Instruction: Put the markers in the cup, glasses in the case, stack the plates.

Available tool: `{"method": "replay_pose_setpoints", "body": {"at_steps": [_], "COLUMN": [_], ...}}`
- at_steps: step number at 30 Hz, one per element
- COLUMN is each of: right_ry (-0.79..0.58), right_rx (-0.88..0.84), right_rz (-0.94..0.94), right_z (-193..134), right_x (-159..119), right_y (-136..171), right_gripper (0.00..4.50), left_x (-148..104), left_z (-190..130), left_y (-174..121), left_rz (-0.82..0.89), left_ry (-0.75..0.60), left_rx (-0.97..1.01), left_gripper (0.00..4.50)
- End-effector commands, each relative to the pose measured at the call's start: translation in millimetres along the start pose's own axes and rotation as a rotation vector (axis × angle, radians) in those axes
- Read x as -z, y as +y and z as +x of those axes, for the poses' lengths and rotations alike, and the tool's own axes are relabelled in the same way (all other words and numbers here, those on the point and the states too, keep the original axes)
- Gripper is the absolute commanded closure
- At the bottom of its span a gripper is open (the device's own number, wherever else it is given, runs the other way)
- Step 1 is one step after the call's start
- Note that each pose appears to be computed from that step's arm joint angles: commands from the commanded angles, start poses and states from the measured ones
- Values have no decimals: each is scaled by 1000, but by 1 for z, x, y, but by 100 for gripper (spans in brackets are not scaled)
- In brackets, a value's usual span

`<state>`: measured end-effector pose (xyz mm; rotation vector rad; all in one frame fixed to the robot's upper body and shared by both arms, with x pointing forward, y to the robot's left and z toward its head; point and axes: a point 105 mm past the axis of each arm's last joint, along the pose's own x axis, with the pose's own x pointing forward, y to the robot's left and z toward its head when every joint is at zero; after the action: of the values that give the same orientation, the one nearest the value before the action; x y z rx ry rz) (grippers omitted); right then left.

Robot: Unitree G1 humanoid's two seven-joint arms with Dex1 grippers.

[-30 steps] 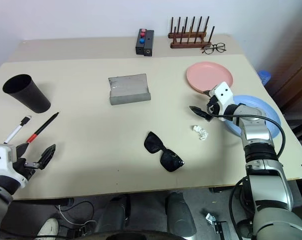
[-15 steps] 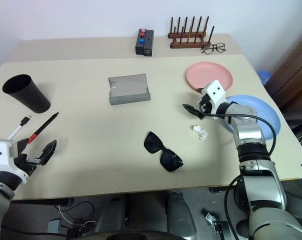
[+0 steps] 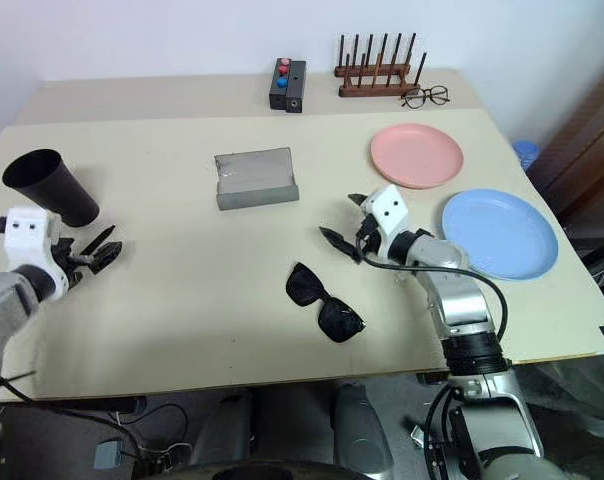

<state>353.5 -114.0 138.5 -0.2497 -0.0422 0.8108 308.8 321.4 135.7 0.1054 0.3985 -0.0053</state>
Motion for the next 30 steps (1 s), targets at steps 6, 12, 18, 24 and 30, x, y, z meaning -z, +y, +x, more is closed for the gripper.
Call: {"method": "replay_pose_setpoints", "body": {"at_steps": [6,12,18,24,30], "right_ry": [-64,-57,-52,-67,-78], "right_rx": [-45,-36,-24,-110,-248], "right_rz": [18,32,37,69,44], "right_z": [4,0,-1,3,3], "right_x": [-16,-14,-14,-20,-26], "right_y": [26,34,35,48,68], "right_gripper": [0,0,0,0,0], "left_x": [-7,0,7,8,6], "left_z": [27,33,32,29,25], "left_y": [3,18,19,20,20], "left_rz": [77,-14,-2,-12,-8], "left_ry": [162,239,300,296,260], "left_rx": [27,-5,-7,-13,-21], "left_gripper": [6,6,29,276,445]}}
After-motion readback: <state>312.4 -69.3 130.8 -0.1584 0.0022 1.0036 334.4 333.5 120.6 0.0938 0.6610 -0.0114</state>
